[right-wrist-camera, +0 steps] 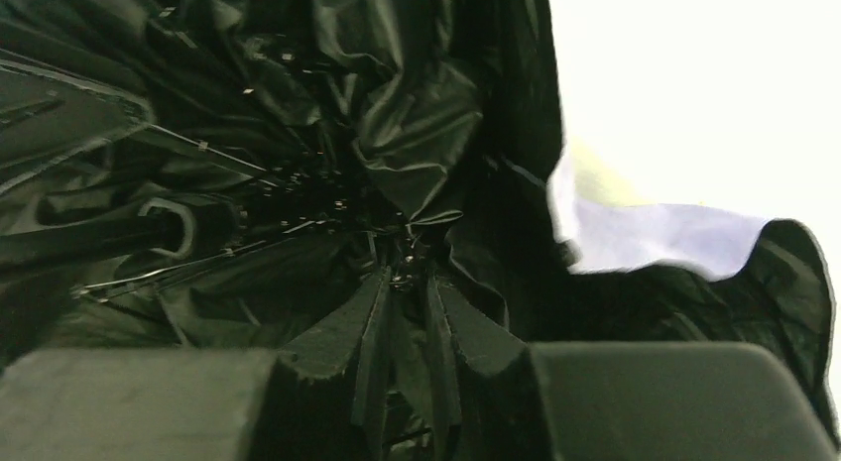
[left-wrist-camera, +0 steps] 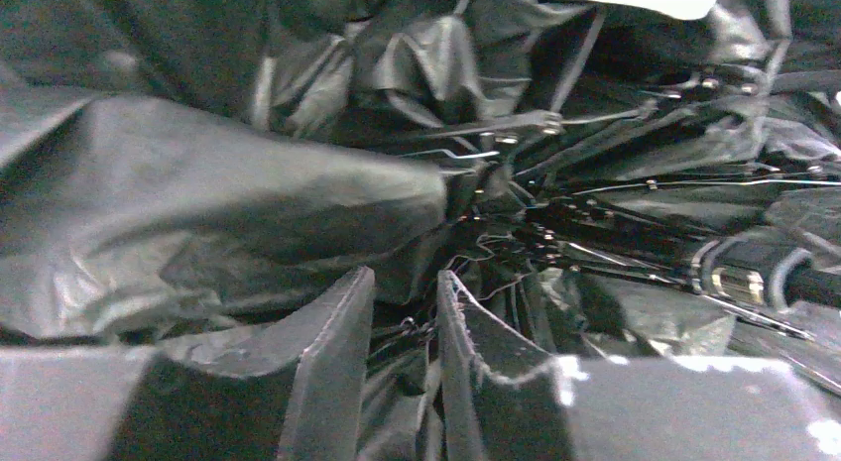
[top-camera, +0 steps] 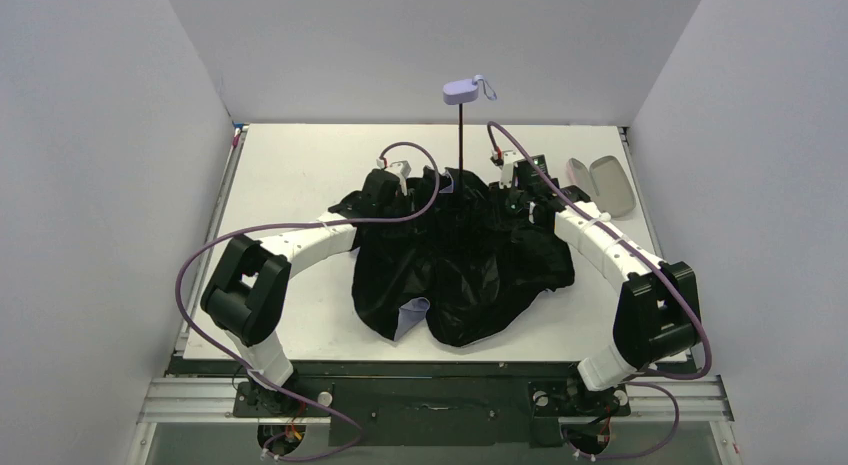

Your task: Open the umbrella

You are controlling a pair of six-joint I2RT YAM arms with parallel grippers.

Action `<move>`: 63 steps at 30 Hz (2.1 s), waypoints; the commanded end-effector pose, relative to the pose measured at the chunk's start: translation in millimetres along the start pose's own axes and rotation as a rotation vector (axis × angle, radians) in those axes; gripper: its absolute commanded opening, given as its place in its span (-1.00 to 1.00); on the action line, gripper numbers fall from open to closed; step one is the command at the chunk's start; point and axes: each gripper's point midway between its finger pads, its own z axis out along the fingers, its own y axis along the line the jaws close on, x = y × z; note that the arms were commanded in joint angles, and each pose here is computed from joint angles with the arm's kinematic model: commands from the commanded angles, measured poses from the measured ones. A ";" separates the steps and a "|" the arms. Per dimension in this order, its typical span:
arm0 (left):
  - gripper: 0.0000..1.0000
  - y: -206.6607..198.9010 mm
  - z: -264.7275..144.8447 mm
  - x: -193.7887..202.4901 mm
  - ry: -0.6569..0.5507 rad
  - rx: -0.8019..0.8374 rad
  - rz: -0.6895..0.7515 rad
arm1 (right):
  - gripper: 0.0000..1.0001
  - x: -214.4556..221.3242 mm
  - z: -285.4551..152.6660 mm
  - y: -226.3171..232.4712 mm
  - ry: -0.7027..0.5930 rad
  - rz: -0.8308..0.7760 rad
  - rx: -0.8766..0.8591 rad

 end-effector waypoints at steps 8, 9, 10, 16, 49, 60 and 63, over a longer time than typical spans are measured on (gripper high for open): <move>-0.89 85.4 -3.2 8.9 0.034 -0.236 -0.034 | -0.92 32.2 11.8 -68.3 0.106 -0.064 0.186; -0.91 93.4 -3.8 11.0 0.041 -0.251 -0.039 | -0.94 36.1 13.6 -74.3 0.119 -0.063 0.194; -0.94 97.3 -4.1 12.2 0.045 -0.258 -0.042 | -0.95 39.3 14.8 -77.4 0.127 -0.062 0.199; -1.00 99.4 -11.8 11.6 0.040 -0.244 -0.025 | -1.00 56.0 23.7 -104.1 0.186 -0.124 0.243; -1.00 15.1 -31.4 -20.3 -0.083 -0.029 0.146 | -0.66 -114.9 22.6 89.0 -0.278 0.215 -0.413; -1.00 38.6 -31.9 -8.5 -0.047 -0.063 0.082 | -0.46 -73.5 90.5 14.2 -0.179 0.321 -0.198; -1.00 59.5 -35.5 1.2 -0.024 -0.100 0.039 | -0.37 -51.7 102.2 -13.5 -0.112 0.269 -0.109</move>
